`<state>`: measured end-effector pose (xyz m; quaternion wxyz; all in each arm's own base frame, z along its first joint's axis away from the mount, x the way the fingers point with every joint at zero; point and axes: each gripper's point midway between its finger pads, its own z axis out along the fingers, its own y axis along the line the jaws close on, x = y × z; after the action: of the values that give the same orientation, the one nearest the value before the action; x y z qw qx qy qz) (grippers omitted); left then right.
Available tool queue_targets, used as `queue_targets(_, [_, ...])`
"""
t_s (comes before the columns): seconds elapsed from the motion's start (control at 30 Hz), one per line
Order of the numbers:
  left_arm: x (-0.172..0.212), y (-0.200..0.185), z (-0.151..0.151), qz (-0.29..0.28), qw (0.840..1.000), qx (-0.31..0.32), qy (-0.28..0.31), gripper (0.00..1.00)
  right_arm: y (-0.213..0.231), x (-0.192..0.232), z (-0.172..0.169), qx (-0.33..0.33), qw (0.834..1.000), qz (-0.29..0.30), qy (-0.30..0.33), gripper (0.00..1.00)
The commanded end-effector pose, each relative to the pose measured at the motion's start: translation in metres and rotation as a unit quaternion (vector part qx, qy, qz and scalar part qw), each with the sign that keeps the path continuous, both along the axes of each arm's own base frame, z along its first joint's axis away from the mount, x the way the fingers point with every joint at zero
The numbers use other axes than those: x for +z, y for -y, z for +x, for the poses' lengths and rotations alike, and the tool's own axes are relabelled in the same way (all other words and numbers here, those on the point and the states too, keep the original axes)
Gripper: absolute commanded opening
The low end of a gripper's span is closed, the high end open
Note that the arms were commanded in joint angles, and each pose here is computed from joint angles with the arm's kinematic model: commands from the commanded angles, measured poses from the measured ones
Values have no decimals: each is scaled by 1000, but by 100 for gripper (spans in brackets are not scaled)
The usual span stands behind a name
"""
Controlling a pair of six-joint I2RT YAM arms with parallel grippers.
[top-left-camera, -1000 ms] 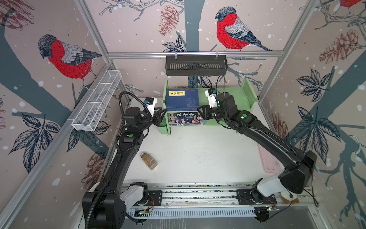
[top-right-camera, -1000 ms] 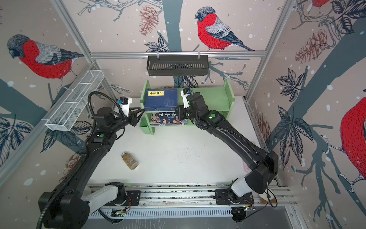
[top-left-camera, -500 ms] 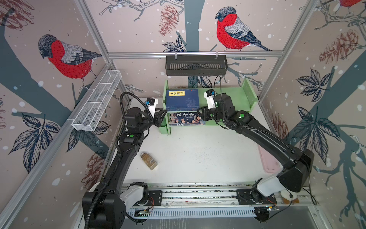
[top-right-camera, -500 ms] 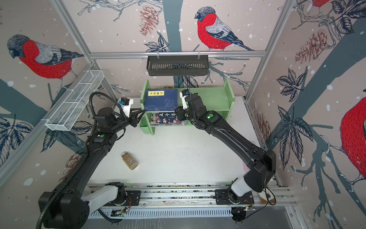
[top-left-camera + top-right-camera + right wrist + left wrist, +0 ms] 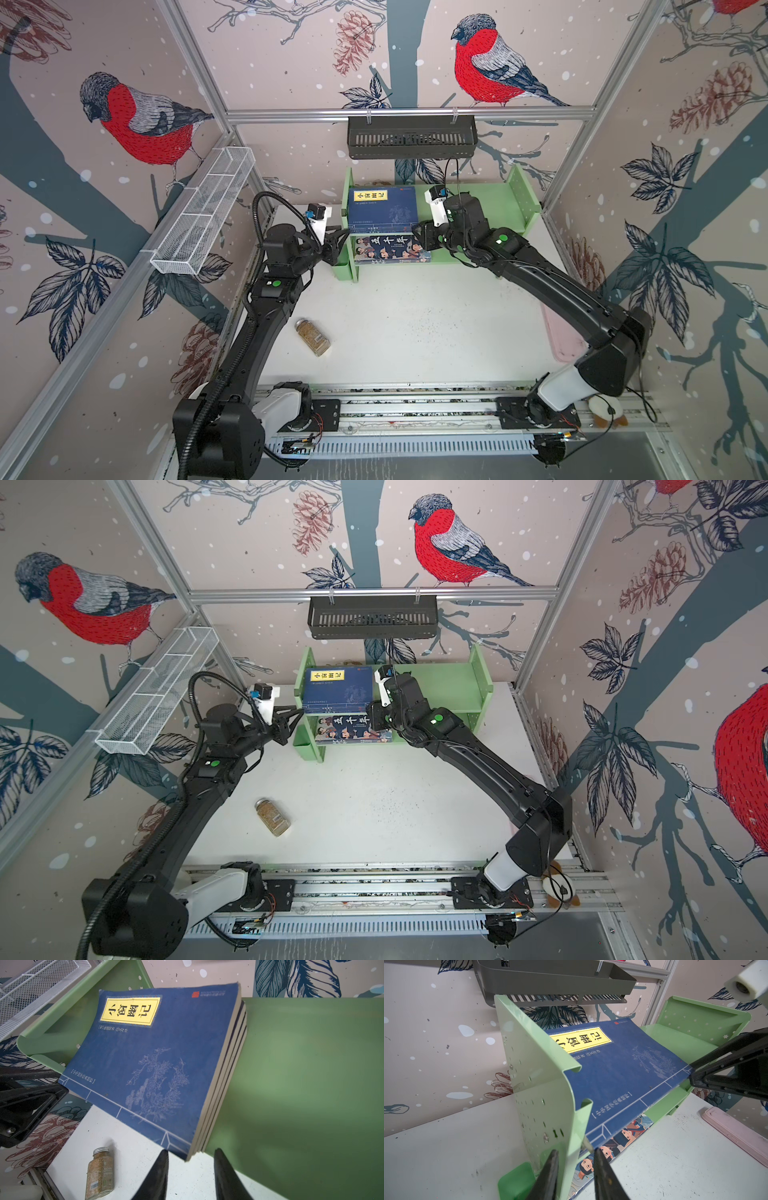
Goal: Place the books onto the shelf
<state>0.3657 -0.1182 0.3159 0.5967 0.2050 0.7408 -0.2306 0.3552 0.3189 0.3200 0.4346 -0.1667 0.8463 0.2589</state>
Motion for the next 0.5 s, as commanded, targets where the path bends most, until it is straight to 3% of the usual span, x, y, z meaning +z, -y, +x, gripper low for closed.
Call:
queue_targets(0.0, [12, 1, 2, 3, 1000, -1, 26, 30, 1, 3, 3, -5, 1000, -5, 9, 37])
queue_targets(0.47, [13, -1, 4, 2, 1000, 5, 30, 28, -1, 5, 5, -3, 1000, -9, 11, 38])
